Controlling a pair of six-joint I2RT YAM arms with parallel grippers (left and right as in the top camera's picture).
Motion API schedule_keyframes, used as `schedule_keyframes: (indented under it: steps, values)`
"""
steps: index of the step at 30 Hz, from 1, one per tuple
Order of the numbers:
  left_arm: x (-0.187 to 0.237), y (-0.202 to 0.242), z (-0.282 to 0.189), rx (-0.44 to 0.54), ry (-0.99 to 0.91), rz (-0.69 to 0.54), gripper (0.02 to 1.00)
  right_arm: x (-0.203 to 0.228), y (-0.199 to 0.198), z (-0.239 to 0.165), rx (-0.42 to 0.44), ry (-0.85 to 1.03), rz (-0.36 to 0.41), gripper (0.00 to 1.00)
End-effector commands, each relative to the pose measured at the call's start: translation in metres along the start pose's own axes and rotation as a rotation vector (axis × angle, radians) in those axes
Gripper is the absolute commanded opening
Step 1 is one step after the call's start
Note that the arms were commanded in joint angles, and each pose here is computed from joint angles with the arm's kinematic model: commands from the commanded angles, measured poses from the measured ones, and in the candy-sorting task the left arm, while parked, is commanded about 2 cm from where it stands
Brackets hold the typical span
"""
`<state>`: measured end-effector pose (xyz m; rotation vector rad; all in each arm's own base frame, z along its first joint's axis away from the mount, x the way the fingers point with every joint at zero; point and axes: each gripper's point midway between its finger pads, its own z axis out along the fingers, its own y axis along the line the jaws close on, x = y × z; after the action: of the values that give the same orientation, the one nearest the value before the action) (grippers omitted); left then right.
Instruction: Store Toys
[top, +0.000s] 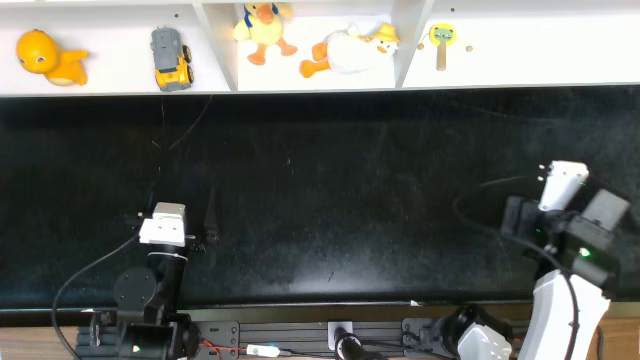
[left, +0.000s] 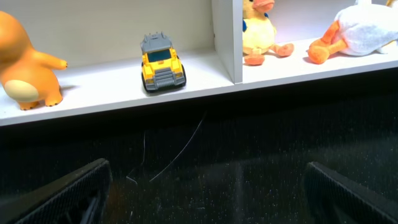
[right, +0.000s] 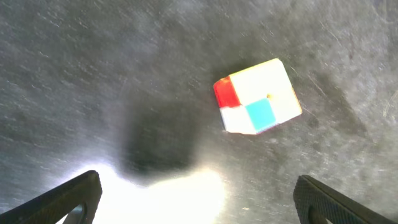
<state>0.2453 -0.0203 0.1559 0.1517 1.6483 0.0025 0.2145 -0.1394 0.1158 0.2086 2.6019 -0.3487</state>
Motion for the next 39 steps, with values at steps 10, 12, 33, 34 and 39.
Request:
schedule_keyframes:
  steps: [10, 12, 33, 34, 39]
  values:
    - [0.000, 0.001, 0.000, -0.007, -0.005, -0.019, 0.998, -0.003, -0.039, 0.030, -0.119, 0.029, -0.101, 0.991]
    - [0.000, 0.001, 0.000, -0.007, -0.005, -0.019, 0.998, -0.008, -0.045, 0.037, -0.116, 0.036, -0.097, 0.985]
    - [0.000, 0.001, 0.000, -0.006, -0.005, -0.019, 0.998, -0.008, -0.084, 0.078, -0.068, 0.055, -0.090, 0.969]
    - [0.000, 0.001, 0.000, -0.007, -0.005, -0.019, 0.998, -0.010, -0.084, 0.080, -0.069, 0.046, -0.091, 0.969]
    - [0.000, 0.001, 0.000, -0.007, -0.005, -0.019, 0.998, -0.018, -0.075, 0.088, -0.111, 0.013, -0.100, 0.952]
